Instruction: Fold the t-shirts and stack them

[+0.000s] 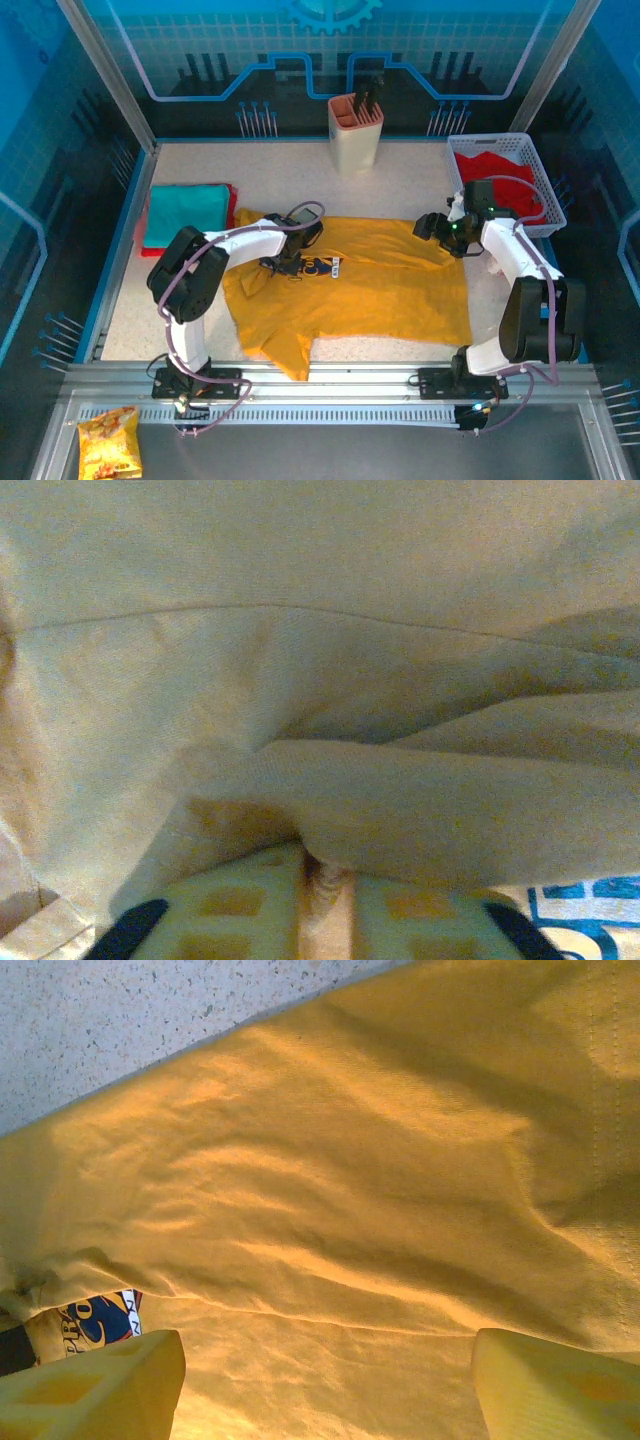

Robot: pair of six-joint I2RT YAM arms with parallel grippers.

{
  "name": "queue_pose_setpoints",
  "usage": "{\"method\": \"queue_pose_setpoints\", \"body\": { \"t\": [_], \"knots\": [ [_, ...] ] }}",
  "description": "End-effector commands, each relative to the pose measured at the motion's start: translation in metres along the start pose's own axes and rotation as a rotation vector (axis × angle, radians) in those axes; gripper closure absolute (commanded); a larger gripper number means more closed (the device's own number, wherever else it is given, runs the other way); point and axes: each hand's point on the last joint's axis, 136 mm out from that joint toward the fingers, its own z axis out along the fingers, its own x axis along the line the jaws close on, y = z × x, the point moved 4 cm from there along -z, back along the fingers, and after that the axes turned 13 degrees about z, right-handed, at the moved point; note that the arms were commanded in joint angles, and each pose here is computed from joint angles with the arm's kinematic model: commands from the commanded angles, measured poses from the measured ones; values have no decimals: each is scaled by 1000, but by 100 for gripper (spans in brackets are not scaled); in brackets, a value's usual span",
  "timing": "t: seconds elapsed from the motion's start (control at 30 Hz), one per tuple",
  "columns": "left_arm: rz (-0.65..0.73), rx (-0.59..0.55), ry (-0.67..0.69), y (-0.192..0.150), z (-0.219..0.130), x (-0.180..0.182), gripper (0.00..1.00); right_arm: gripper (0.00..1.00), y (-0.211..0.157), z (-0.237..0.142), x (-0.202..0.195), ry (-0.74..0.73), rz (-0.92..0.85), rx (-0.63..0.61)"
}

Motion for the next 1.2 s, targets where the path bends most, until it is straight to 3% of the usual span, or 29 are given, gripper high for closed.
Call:
{"method": "queue_pose_setpoints", "body": {
  "t": [0.0,0.13,0.67,0.87,1.17],
  "knots": [
    [-3,-4,26,3,-2,6,91,24,-4,-5,8,13,-33,11],
    [-9,-6,20,2,-8,8,100,24,-4,-4,8,12,-29,13],
    [-127,39,-332,-19,-69,-20,100,24,-4,-1,9,27,-22,24],
    [-172,80,-479,-25,-72,-43,100,24,-4,0,9,28,-21,25],
    [-218,140,-571,-35,-73,-62,99,24,-5,2,9,33,-19,28]
  ]
}}
